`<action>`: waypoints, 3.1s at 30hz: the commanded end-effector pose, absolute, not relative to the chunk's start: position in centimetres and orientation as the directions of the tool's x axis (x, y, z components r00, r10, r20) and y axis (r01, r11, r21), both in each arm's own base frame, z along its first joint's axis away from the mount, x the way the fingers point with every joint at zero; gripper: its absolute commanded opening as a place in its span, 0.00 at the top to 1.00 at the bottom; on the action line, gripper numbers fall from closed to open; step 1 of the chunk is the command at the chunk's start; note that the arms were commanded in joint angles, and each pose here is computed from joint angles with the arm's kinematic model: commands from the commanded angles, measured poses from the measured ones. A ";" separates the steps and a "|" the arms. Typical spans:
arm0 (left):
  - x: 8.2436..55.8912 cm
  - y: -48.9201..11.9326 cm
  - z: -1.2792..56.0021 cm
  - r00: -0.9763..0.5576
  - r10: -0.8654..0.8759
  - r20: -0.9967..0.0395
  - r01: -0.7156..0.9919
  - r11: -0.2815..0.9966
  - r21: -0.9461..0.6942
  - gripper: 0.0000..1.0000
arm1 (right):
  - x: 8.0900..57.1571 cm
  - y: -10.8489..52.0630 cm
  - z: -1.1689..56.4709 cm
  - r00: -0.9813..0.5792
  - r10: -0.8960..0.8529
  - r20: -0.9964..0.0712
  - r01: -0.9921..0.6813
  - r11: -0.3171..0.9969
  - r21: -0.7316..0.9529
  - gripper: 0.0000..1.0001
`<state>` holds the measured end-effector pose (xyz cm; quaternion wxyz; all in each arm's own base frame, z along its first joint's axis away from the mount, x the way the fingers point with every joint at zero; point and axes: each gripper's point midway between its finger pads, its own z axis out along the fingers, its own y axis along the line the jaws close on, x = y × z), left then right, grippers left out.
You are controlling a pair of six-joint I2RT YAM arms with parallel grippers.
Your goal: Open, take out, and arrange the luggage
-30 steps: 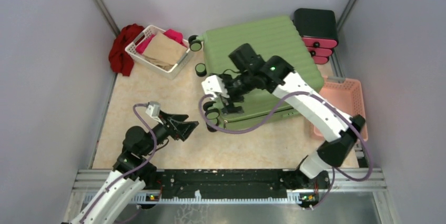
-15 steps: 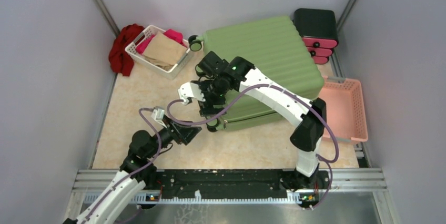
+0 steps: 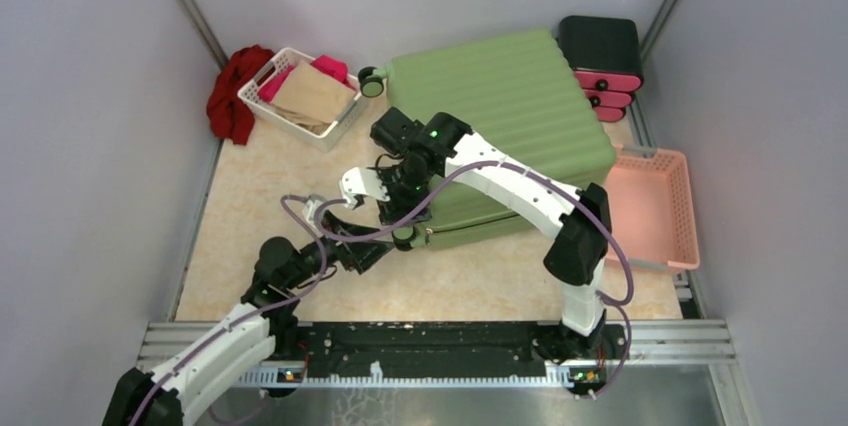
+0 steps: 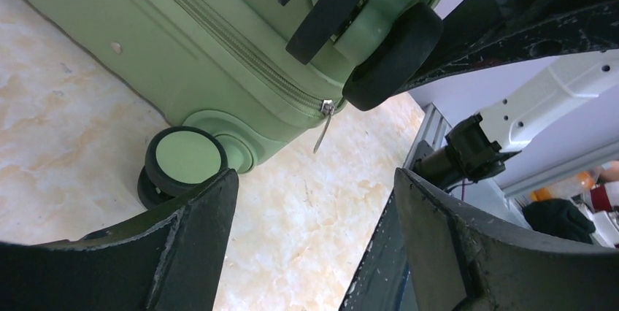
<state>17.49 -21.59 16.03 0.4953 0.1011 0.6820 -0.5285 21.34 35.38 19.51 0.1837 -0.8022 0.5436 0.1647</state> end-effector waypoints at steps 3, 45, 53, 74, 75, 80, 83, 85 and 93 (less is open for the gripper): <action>15.9 -22.1 13.8 -0.494 -0.331 -0.804 0.716 0.370 -0.593 0.16 | 20.6 36.0 20.2 0.363 -0.801 -0.475 -0.929 -0.351 -0.118 0.50; 15.0 -24.1 8.2 -0.305 -0.110 -0.946 0.826 0.464 -0.320 0.47 | 20.2 35.9 28.6 0.388 -0.654 -0.649 -0.918 -0.340 -0.206 1.00; 15.3 -25.6 9.1 -0.275 -0.156 -0.949 0.836 0.449 -0.316 0.47 | 19.8 35.4 28.7 0.383 -0.653 -0.653 -0.919 -0.338 -0.202 1.00; 16.7 -28.1 12.1 -0.092 -0.232 -0.968 0.795 0.568 -0.211 0.48 | 19.7 35.6 28.4 0.359 -0.658 -0.662 -0.928 -0.326 -0.180 1.00; 16.6 -28.1 12.3 -0.087 -0.238 -0.967 0.792 0.573 -0.212 0.48 | 19.7 35.5 28.3 0.355 -0.661 -0.661 -0.930 -0.324 -0.176 1.00; 15.9 -28.4 12.9 -0.059 -0.247 -0.967 0.775 0.599 -0.201 0.50 | 19.9 35.6 28.0 0.343 -0.669 -0.660 -0.935 -0.310 -0.172 1.00; 15.8 -28.4 13.0 -0.040 -0.244 -0.969 0.752 0.632 -0.190 0.50 | 20.0 35.5 27.7 0.335 -0.676 -0.656 -0.939 -0.301 -0.169 1.00; 16.1 -28.9 13.8 -0.030 -0.273 -0.962 0.729 0.652 -0.208 0.50 | 20.0 35.5 27.6 0.330 -0.679 -0.656 -0.941 -0.295 -0.168 1.00; 17.4 -29.8 15.2 -0.007 -0.326 -0.945 0.676 0.695 -0.245 0.55 | 19.9 35.3 27.3 0.320 -0.681 -0.658 -0.944 -0.286 -0.163 1.00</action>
